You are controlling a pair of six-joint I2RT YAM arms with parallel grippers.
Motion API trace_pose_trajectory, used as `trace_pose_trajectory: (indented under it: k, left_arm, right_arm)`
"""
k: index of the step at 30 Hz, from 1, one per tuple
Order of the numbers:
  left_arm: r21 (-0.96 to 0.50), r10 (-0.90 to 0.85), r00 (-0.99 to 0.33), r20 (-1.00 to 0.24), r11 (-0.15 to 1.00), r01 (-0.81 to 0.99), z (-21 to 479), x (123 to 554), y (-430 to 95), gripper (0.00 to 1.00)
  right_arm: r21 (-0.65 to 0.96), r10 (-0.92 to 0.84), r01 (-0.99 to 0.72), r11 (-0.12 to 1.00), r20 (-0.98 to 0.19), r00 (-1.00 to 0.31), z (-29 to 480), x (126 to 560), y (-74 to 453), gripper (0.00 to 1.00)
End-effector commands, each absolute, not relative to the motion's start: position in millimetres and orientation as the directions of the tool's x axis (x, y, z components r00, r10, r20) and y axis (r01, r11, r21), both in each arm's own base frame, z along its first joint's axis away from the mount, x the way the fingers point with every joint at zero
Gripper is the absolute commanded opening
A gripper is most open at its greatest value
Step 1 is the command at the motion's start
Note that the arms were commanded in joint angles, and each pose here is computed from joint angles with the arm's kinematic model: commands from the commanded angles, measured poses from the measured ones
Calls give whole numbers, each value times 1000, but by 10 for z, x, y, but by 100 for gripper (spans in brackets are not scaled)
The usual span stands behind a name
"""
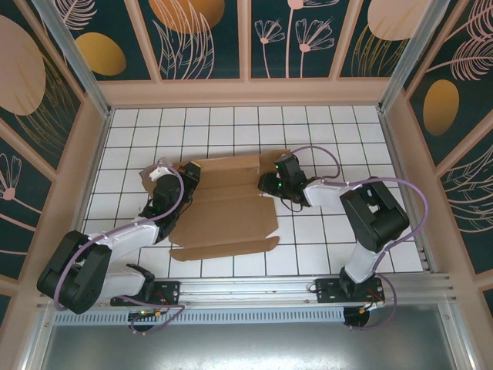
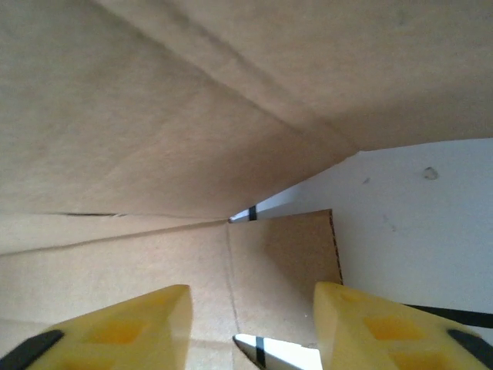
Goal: Fold the paper box
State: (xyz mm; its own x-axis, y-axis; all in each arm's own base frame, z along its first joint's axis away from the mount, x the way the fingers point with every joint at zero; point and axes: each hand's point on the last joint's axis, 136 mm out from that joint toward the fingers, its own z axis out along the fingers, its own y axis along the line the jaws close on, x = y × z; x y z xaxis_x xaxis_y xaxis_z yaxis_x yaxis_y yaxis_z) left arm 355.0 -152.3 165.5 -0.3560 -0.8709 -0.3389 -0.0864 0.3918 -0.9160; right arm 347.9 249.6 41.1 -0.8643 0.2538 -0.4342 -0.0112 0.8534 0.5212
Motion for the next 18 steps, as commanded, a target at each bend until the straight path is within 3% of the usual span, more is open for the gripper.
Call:
trace_pose_trajectory:
  k: [1, 10, 18]
  left_arm:
    - [-880, -837, -388, -387, 460, -115, 1502, 3542, -1532, 0]
    - [-881, -838, -386, -385, 458, -115, 1476, 3514, -1516, 0]
    - [-884, -839, -387, -382, 454, -112, 1484, 3495, -1511, 0]
  right_arm:
    - [450, 244, 15, 893, -454, -857, 319, 3561, 2374, 55]
    - [476, 204, -11, 879, -398, -894, 138, 3559, 2527, 67]
    - [641, 206, -98, 762, -382, -901, 320, 3496, 2828, 66]
